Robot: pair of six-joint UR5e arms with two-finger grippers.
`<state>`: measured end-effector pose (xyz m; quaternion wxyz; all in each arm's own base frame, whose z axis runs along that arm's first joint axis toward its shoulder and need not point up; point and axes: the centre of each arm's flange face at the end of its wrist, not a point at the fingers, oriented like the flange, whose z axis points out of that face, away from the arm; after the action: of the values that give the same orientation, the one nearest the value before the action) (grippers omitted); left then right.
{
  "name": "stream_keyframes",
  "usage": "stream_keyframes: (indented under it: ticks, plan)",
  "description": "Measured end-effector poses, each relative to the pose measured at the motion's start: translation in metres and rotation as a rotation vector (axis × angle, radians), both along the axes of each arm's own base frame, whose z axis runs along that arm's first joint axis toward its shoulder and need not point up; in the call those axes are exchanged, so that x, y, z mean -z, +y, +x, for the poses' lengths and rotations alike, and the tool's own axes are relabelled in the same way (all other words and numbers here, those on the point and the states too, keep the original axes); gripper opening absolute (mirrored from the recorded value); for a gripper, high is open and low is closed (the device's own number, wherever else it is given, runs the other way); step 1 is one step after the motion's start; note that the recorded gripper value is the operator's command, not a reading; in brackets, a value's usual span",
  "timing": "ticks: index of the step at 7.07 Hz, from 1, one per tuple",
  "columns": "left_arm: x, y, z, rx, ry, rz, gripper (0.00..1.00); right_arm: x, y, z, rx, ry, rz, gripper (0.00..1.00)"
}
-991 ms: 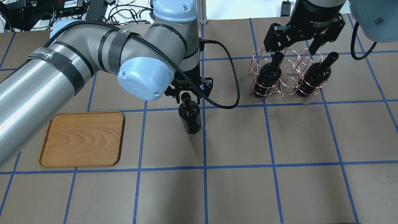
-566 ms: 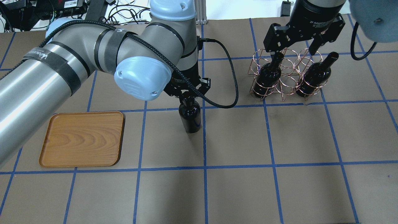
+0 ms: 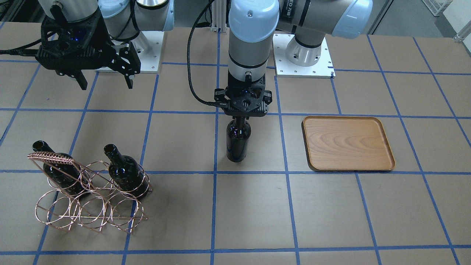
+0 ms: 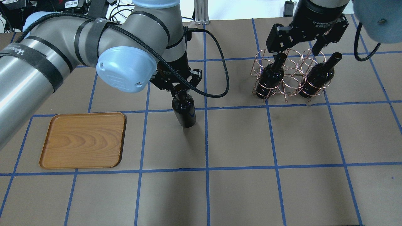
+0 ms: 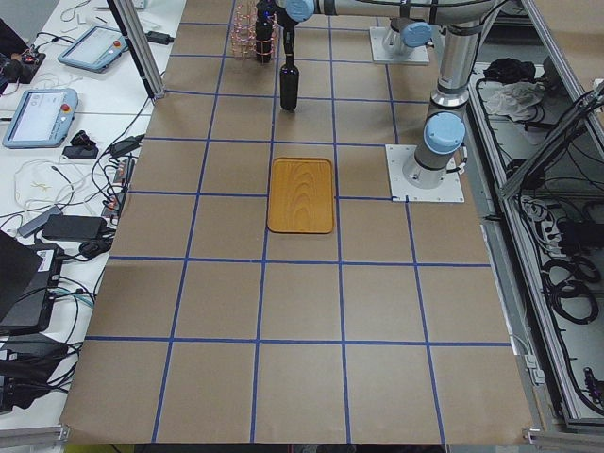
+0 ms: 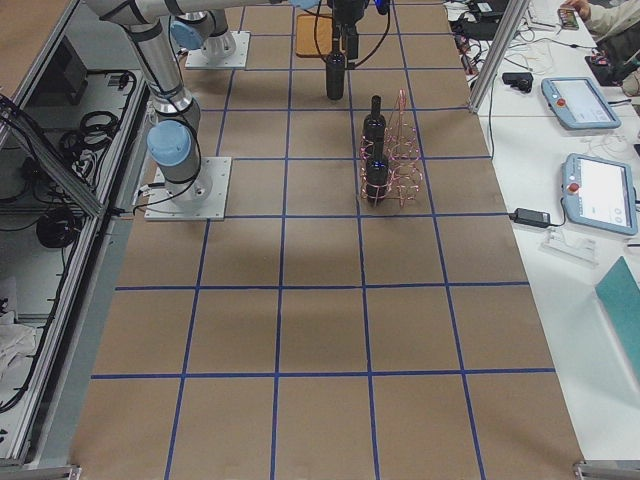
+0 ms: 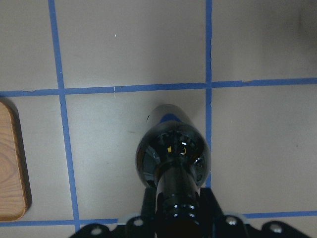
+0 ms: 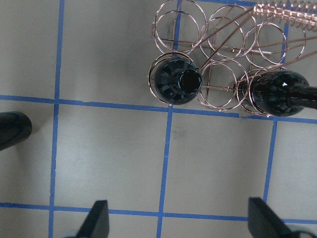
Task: Take wine from basket and place on tray
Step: 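Carry the bottle with the left gripper over the wooden tray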
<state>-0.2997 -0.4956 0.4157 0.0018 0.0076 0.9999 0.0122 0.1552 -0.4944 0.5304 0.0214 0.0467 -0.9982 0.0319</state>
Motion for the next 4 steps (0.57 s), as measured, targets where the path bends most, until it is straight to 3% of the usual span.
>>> stream_keyframes:
  ticks: [2,4]
  plan:
    - [-0.019,-0.009,0.052,-0.008,-0.001,0.012,0.0,0.0,0.0,0.0,0.0,0.001,0.0,1.0]
    - [-0.038,-0.01,0.157,-0.002,-0.007,0.05,0.0,0.0,0.0,0.0,0.001,0.0,-0.001,1.0]
